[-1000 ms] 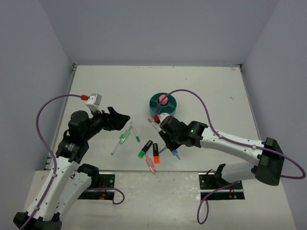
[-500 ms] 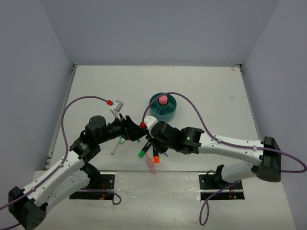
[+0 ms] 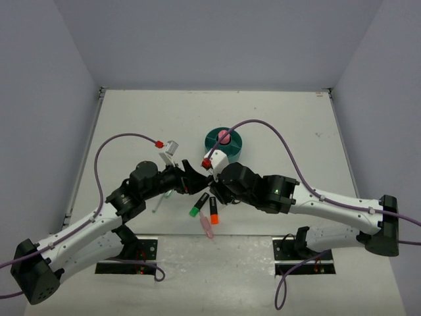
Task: Sort the stationery into containers
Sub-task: Close the pen cap on the pen.
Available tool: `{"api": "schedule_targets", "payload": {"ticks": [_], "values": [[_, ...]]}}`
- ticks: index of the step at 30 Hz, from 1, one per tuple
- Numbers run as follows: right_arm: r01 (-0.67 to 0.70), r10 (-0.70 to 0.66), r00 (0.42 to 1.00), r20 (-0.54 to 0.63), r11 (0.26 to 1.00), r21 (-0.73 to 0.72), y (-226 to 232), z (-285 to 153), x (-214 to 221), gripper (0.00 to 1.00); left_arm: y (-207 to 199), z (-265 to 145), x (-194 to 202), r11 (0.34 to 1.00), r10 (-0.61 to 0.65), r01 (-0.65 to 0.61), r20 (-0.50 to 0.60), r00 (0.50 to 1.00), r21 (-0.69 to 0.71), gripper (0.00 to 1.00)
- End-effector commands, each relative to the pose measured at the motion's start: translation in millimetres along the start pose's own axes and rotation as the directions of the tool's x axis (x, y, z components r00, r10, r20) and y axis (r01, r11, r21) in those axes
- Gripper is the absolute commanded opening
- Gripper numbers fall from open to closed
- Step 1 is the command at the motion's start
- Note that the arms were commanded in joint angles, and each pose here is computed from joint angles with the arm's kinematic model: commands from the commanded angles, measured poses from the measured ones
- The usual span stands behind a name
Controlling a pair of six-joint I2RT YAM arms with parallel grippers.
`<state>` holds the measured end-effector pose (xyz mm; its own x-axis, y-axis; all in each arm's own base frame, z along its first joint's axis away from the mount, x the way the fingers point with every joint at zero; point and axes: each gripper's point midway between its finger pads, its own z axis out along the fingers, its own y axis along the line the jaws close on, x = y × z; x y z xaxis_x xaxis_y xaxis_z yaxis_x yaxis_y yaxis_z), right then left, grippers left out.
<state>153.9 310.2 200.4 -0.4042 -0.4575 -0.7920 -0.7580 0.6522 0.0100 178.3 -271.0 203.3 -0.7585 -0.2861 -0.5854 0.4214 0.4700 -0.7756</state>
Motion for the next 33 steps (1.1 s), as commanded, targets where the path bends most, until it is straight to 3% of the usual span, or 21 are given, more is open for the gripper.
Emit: {"api": "schedule_targets", "payload": {"ticks": [1,4,8,18,29,33], "values": [[-0.035,0.032,0.996,0.083,0.999,0.025,-4.8,-3.7,-15.2,0.00,-8.6,-17.2,-26.5,0.999,0.039,-0.036,0.129,0.991,-0.026,1.00],[-0.033,0.033,0.996,0.088,0.999,0.003,-1.1,-5.8,-18.2,0.00,-20.4,-24.4,-37.5,0.998,0.070,-0.069,0.162,0.984,-0.011,1.00],[-0.020,0.021,0.992,0.123,1.000,-0.013,2.0,-10.0,-34.5,0.00,-27.6,-16.7,-26.0,0.997,0.069,-0.072,0.085,0.994,0.039,0.98],[-0.011,0.018,0.985,0.169,0.999,-0.042,6.8,-15.7,-50.4,0.00,-20.2,0.2,-4.5,0.996,0.033,-0.033,0.001,0.999,0.086,0.72],[-0.023,0.021,0.990,0.139,1.000,0.010,4.7,-1.1,-55.7,0.00,-45.7,5.2,-0.2,0.973,0.033,-0.021,-0.048,0.998,0.230,0.08],[-0.030,0.026,0.991,0.134,0.999,0.025,3.7,2.5,-54.4,0.00,-44.9,5.8,1.1,0.974,0.035,-0.021,-0.056,0.998,0.227,0.00]]}}
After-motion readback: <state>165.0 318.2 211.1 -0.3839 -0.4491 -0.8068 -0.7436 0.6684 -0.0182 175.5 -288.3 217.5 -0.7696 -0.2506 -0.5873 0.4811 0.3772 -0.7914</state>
